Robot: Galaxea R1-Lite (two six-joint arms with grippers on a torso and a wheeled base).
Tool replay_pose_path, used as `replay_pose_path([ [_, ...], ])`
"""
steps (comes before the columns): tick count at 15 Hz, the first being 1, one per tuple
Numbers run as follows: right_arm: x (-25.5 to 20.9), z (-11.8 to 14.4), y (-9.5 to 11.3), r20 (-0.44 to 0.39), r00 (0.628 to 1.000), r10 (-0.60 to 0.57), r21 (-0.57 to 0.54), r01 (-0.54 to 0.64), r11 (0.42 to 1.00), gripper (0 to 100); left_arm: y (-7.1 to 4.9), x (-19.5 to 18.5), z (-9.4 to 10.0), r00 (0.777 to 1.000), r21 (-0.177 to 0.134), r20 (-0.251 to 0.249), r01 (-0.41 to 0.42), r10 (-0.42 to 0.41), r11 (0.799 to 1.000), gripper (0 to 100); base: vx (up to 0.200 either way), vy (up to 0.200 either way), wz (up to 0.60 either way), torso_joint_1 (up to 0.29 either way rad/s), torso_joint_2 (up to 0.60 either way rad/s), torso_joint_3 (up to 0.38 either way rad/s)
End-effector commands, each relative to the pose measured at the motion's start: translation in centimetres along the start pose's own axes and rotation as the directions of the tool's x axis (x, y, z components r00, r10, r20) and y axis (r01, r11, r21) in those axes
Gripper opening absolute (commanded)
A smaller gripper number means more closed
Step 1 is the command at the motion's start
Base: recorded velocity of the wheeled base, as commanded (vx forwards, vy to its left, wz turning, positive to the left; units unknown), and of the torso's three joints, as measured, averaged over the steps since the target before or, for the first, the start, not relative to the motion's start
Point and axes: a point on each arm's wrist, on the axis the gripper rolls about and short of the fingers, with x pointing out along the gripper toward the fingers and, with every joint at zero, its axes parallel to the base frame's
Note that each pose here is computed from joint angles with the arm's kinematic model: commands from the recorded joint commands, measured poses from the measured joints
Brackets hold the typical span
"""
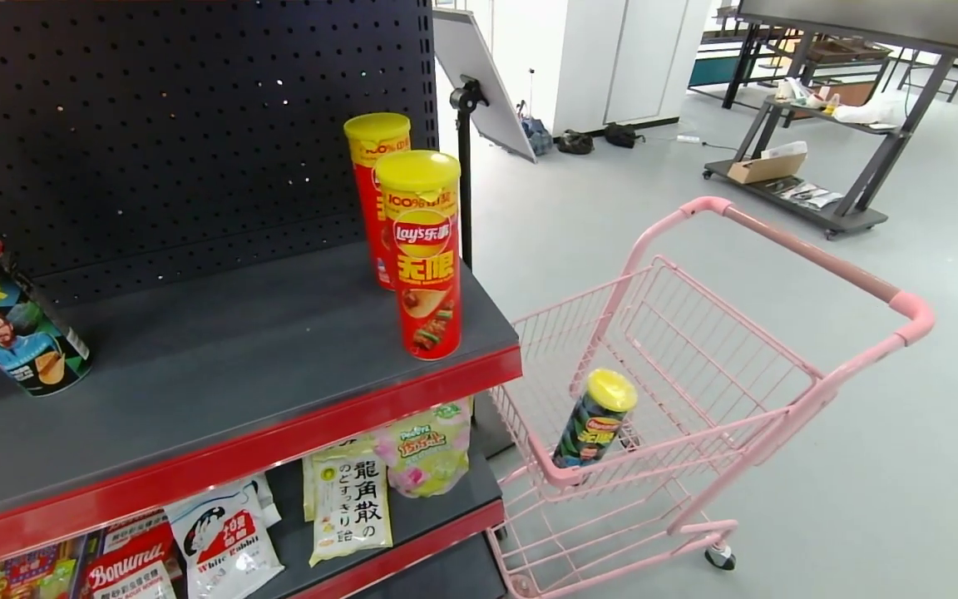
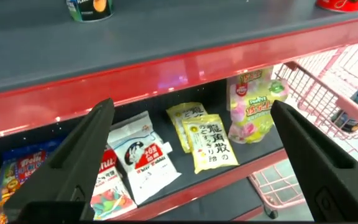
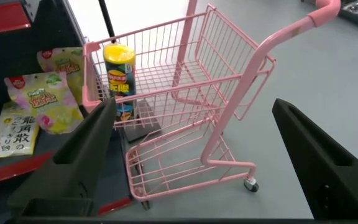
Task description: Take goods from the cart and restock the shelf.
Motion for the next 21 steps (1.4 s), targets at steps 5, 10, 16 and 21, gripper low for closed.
replay_pose_path([
  [5,0.0,0.0,0.0,0.0,1.0,0.001,0.002,-0.001,1.0,100,0.0,0.0,0.0,1.0,-0.001,-0.001,-0.001,0.001,1.0,100,0.0,0.0,0.0,-0.145,0.4,0.25],
  [10,0.0,0.0,0.0,0.0,1.0,0.002,0.0,-0.002,1.0,100,0.0,0.0,0.0,1.0,0.0,-0.001,-0.001,0.001,1.0,100,0.0,0.0,0.0,-0.176,0.54,0.354],
  [16,0.5,7.2,0.0,0.035,0.999,0.033,0.04,-0.034,0.999,100,0.0,0.0,0.0,1.0,0.0,-0.001,-0.001,0.001,1.0,100,0.0,0.0,0.0,-0.088,0.3,0.201],
  [21,14.0,13.3,2.1,-0.207,0.923,0.326,0.209,-0.284,0.936,100,0.0,0.0,0.0,1.0,0.0,-0.001,-0.001,0.001,1.0,100,0.0,0.0,0.0,0.0,0.0,0.0],
])
